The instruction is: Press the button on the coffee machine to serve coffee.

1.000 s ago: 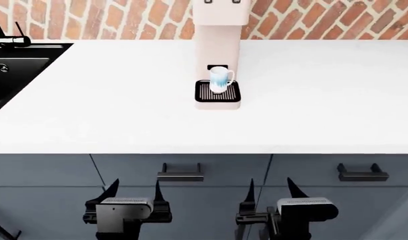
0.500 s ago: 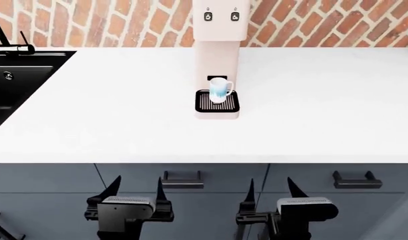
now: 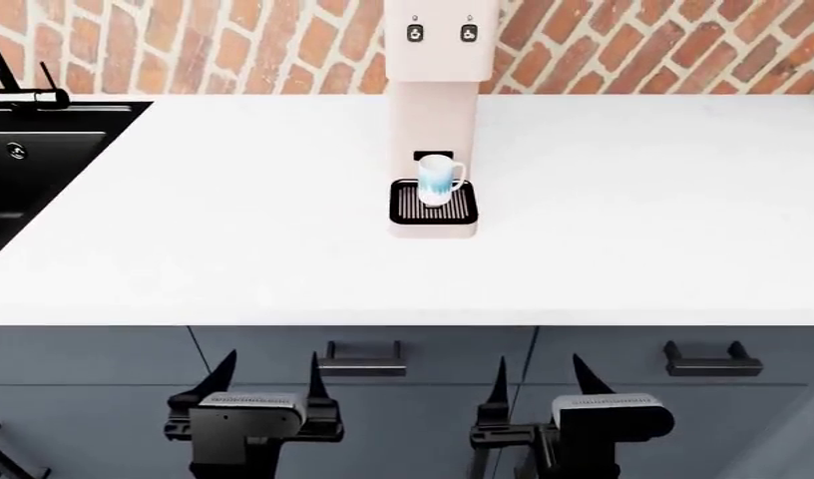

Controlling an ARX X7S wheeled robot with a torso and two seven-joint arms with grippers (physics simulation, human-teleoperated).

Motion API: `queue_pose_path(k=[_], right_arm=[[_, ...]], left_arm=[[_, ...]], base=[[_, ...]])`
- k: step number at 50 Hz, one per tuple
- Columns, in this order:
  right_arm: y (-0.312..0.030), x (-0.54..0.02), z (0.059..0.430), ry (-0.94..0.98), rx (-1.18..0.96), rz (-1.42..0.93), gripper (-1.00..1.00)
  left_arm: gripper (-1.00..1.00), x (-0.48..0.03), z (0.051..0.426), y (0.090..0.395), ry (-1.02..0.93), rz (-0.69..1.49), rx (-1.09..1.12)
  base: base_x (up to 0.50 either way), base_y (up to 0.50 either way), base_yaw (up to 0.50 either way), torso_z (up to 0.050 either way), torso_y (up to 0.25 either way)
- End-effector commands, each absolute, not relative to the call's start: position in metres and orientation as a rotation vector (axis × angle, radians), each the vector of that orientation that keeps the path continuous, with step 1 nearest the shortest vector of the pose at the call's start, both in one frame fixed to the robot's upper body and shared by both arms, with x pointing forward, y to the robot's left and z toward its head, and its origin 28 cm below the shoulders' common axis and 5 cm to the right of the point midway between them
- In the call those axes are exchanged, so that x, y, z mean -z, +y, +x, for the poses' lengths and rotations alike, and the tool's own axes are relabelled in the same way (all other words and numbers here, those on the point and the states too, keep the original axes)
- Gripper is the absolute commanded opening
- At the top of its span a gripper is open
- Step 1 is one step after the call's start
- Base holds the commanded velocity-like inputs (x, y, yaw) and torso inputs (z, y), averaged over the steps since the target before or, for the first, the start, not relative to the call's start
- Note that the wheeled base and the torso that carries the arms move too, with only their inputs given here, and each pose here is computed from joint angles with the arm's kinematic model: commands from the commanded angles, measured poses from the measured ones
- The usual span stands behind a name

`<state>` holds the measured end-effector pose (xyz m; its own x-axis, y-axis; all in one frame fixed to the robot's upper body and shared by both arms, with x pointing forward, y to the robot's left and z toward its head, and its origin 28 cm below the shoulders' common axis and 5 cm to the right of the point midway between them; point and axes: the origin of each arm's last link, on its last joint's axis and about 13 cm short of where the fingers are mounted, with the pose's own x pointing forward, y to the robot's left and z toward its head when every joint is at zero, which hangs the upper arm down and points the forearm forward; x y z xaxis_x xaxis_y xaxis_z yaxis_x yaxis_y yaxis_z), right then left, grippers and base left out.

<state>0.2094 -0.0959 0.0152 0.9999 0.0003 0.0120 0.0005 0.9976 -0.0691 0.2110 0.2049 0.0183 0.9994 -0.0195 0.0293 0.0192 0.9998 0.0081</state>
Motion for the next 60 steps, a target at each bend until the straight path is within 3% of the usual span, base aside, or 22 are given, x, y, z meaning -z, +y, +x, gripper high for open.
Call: queue_pose_path(k=[1, 15, 24, 32, 47, 60], right_arm=[[-0.095, -0.017, 0.21, -0.007, 0.002, -0.047, 1.0], [-0.095, -0.094, 0.21, -0.096, -0.034, -0.059, 1.0], [-0.117, -0.153, 0.21, -0.152, -0.008, -0.076, 1.0], [-0.139, -0.191, 0.209, -0.179, -0.008, -0.04, 1.0], [-0.161, -0.223, 0.2, -0.189, -0.007, -0.062, 1.0], [-0.158, -0.201, 0.198, -0.17, -0.006, -0.068, 1.0]], left_arm=[[1.0, -0.02, 0.212, 0.206, -0.019, -0.023, 0.003], [1.0, -0.089, 0.211, 0.198, -0.066, -0.034, 0.036], [1.0, -0.147, 0.241, 0.205, -0.133, -0.045, 0.049], [1.0, -0.168, 0.249, 0.212, -0.122, -0.01, 0.07], [1.0, -0.187, 0.26, 0.224, -0.109, 0.02, 0.05], [1.0, -0.176, 0.254, 0.233, -0.107, 0.001, 0.014]], base=[[0.0, 0.0, 0.0, 0.0, 0.0], [0.0, 0.0, 0.0, 0.0, 0.0], [0.0, 0.0, 0.0, 0.0, 0.0], [0.0, 0.0, 0.0, 0.0, 0.0], [0.0, 0.0, 0.0, 0.0, 0.0], [0.27, 0.0, 0.0, 0.0, 0.0]])
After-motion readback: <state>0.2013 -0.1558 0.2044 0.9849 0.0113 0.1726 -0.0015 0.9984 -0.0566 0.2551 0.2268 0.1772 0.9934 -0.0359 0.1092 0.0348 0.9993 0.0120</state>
